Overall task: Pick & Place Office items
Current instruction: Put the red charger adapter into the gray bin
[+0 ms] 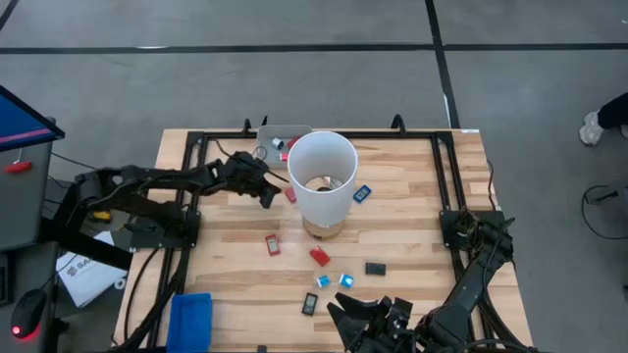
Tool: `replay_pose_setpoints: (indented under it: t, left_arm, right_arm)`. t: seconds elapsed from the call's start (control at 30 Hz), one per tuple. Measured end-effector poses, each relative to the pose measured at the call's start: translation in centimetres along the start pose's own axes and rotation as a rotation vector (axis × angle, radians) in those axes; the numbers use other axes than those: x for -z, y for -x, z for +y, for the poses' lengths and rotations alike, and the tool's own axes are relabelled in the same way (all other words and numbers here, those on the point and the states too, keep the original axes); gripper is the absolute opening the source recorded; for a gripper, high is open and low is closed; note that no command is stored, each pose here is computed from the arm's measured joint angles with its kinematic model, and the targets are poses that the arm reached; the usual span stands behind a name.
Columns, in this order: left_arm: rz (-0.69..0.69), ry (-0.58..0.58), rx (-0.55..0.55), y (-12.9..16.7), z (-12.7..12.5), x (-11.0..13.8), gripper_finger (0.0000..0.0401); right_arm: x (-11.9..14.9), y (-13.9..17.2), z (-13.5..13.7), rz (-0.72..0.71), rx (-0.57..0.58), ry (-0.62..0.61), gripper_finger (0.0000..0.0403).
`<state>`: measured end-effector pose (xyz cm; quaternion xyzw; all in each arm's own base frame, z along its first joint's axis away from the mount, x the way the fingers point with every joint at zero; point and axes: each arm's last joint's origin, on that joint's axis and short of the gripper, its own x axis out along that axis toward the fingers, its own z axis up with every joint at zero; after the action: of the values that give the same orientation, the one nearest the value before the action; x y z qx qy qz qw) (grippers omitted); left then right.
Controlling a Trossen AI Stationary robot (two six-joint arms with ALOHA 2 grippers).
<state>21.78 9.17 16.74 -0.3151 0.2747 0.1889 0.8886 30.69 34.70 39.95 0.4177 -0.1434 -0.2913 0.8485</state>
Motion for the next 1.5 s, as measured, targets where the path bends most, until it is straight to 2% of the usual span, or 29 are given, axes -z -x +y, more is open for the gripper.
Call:
replay_pose_setpoints:
  t: [0.13,0.3,0.83,1.27,1.5]
  left_arm:
    - [-0.031,0.012,-0.089,-1.3,-0.3,0.6,0.0001]
    - [-0.071,0.011,-0.147,-2.4,-1.0,1.1,0.0000]
    - [-0.004,0.044,-0.166,-5.7,-1.1,0.6,0.0000]
    - [0.025,0.060,-0.214,-5.8,0.0,0.6,0.0000]
    - [0.107,0.018,-0.255,-5.6,0.1,1.3,0.0000]
  right_arm:
    - [0.0,0.0,0.0,0.001,0.000,0.001,0.0184]
    - [0.0,0.0,0.0,0.000,0.000,0.002,0.0184]
    - [0.0,0.4,0.0,0.007,-0.005,0.002,0.0184]
    - [0.0,0.6,0.0,0.011,-0.008,-0.003,0.0184]
    - [0.0,0.6,0.0,0.011,-0.008,-0.003,0.0184]
